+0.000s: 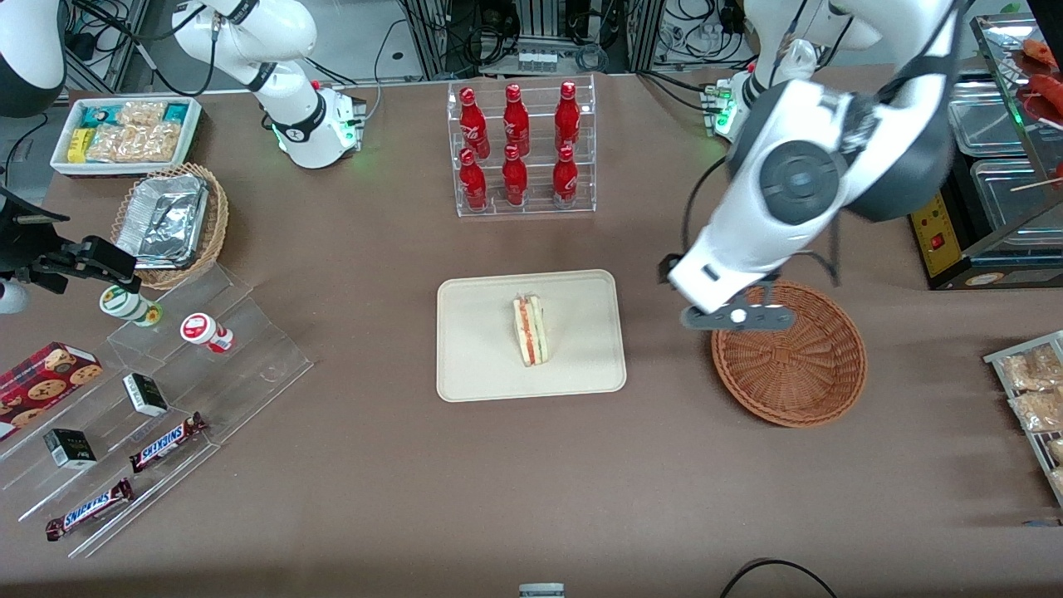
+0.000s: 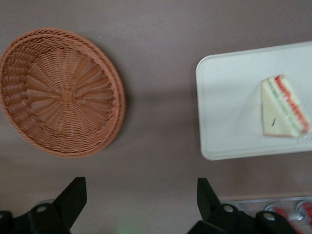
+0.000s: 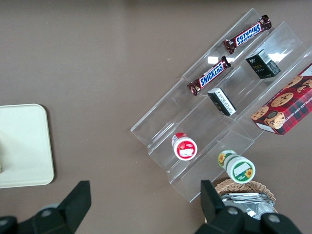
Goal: Place sandwich from basket to tray
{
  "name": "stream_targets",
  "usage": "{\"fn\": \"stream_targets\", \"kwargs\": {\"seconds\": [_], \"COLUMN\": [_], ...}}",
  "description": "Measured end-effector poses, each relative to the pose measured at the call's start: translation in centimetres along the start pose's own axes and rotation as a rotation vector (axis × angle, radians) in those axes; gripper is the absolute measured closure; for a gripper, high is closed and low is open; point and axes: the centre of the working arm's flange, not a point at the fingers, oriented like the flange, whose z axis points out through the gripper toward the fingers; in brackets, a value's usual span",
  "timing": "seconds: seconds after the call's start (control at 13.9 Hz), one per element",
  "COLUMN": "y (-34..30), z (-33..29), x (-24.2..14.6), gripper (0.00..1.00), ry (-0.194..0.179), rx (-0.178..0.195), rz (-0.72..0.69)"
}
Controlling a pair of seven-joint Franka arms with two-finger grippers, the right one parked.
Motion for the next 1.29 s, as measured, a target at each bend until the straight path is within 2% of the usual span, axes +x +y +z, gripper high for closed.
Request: {"fn": "stream_targets", "kwargs": {"seconds": [0.14,0.43,0.93,1.15,1.29], "y": [-4.5,-11.4,-17.9,-18.3,-19.1], "z": [-1.1,-3.3,-5.7,-6.9,-8.0], "x": [-1.2,-2.4,-5.2,-6.2,-6.9], "gripper": [0.00,0.00,0.00,0.00,0.00], "ry": [-0.021,-0.022,-0.054,-0.073,-0.066], "rx": [-0.006,-0.029,-0.076,-0.079,-0.080], "rz": [0.034,0.044,0.054,0.052,0.039]}}
